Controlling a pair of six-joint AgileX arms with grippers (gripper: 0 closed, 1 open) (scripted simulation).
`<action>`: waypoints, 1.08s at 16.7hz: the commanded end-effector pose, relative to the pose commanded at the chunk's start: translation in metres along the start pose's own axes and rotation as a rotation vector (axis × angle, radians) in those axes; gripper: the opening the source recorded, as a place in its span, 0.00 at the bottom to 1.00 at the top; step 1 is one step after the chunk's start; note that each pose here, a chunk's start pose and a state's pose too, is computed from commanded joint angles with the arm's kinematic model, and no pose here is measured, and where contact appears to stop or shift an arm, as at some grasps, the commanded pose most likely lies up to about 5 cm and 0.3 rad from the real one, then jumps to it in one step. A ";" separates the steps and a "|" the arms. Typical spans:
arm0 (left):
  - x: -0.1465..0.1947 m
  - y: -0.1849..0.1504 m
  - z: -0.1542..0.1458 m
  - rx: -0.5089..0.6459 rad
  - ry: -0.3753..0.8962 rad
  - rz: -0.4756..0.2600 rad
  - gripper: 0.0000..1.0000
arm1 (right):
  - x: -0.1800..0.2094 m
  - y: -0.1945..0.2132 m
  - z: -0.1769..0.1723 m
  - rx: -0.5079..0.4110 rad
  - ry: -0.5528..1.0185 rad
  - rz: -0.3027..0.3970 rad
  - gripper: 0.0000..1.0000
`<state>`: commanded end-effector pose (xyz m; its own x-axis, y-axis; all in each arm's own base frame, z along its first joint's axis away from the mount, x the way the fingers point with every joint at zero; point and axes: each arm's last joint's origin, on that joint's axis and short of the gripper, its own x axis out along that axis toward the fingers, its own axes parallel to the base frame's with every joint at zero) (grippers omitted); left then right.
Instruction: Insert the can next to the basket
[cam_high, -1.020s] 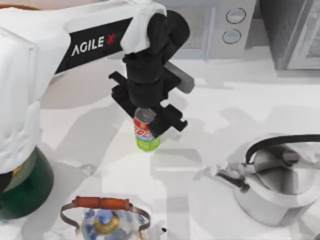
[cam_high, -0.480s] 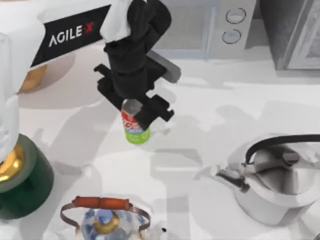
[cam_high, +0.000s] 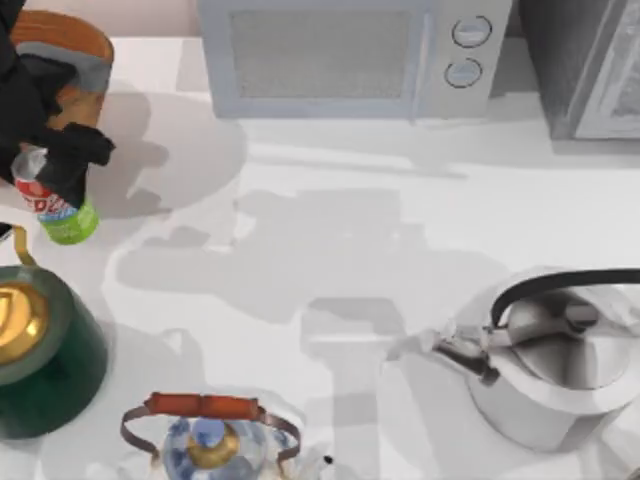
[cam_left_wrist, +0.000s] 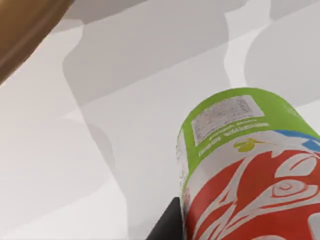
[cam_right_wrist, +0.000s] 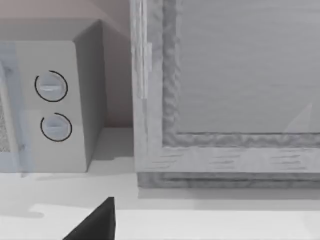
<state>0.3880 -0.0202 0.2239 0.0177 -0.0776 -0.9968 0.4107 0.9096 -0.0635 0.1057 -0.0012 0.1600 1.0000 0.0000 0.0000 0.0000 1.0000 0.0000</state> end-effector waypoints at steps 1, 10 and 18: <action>-0.004 0.027 -0.014 -0.064 -0.011 0.015 0.00 | 0.000 0.000 0.000 0.000 0.000 0.000 1.00; 0.029 0.148 -0.107 -0.401 0.031 0.073 0.00 | 0.000 0.000 0.000 0.000 0.000 0.000 1.00; 0.033 0.148 -0.107 -0.400 0.032 0.073 0.00 | 0.000 0.000 0.000 0.000 0.000 0.000 1.00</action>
<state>0.3521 0.1559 0.1761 0.0029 0.0001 -1.0000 0.0224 0.9997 0.0002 0.1057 -0.0012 0.1600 1.0000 0.0000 0.0000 0.0000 1.0000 0.0000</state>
